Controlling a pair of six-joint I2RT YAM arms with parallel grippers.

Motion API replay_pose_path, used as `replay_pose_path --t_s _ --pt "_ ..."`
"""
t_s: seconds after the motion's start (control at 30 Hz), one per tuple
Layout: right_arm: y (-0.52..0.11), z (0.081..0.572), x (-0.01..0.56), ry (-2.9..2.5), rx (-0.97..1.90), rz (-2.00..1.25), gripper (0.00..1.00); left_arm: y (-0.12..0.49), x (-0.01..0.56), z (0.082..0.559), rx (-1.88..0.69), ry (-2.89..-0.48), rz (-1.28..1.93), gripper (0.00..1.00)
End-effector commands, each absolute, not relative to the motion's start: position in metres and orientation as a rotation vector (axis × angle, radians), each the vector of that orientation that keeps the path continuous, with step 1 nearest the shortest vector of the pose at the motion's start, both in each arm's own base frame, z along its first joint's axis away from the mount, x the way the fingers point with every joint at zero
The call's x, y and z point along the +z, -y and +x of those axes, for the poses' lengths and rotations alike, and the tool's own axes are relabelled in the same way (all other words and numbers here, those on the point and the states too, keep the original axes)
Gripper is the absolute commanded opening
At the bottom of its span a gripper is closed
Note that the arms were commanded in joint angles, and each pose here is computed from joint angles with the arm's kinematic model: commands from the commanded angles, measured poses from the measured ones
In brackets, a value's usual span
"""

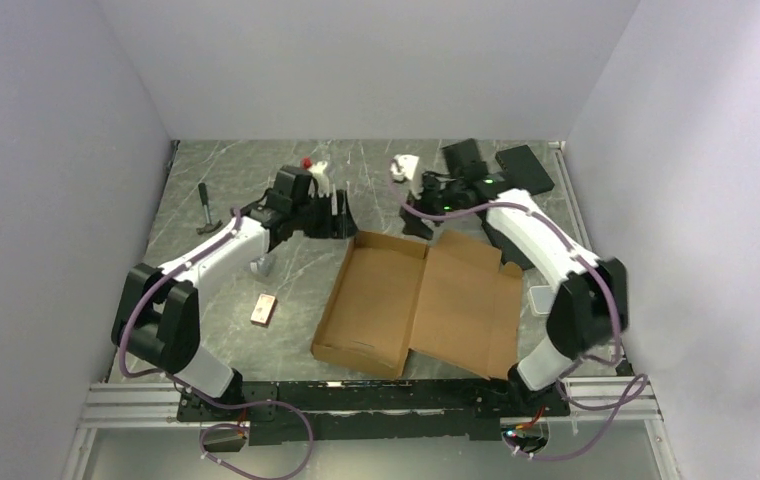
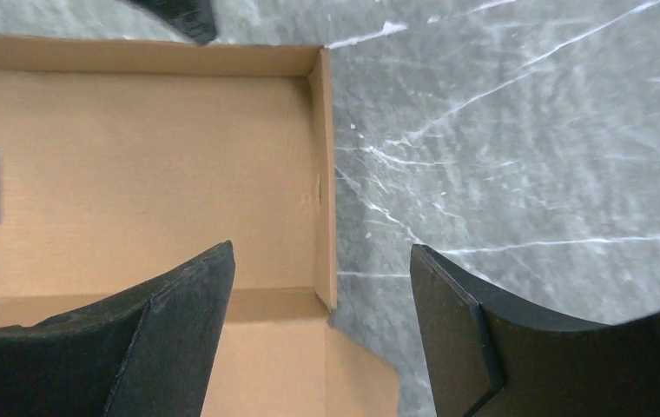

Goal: Fold the paper box

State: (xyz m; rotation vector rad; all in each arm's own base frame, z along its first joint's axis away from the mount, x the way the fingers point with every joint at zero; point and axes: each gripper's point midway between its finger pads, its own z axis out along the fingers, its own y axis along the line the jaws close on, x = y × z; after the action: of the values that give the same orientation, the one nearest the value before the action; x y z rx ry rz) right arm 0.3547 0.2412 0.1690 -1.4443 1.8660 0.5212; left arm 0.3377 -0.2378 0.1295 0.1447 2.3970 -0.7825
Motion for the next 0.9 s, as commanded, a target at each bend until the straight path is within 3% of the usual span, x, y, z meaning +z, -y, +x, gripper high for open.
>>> replay_pose_path --t_s 0.0,0.2,0.3,0.43,0.67,0.87 --pt "-0.217 0.312 0.219 -1.683 0.724 -1.403 0.79 0.25 0.201 0.357 -0.739 -2.123 0.556 0.78" --pt "-0.179 0.248 0.245 -1.381 0.82 -1.297 0.98 0.293 0.223 0.364 -0.768 -1.725 1.141 0.9" --pt "-0.168 0.236 0.255 -1.341 0.776 -1.26 0.99 0.316 0.21 0.363 -0.73 -1.579 1.375 0.9" --pt "-0.158 0.24 0.263 -1.378 0.784 -1.222 0.99 0.337 0.176 0.369 -0.646 -1.573 1.578 0.88" --pt "-0.154 0.243 0.263 -1.403 0.775 -1.205 0.99 0.36 0.125 0.374 -0.589 -1.612 1.745 0.77" --pt "-0.148 0.248 0.262 -1.427 0.761 -1.179 0.99 0.365 0.098 0.373 -0.604 -1.674 1.753 0.55"
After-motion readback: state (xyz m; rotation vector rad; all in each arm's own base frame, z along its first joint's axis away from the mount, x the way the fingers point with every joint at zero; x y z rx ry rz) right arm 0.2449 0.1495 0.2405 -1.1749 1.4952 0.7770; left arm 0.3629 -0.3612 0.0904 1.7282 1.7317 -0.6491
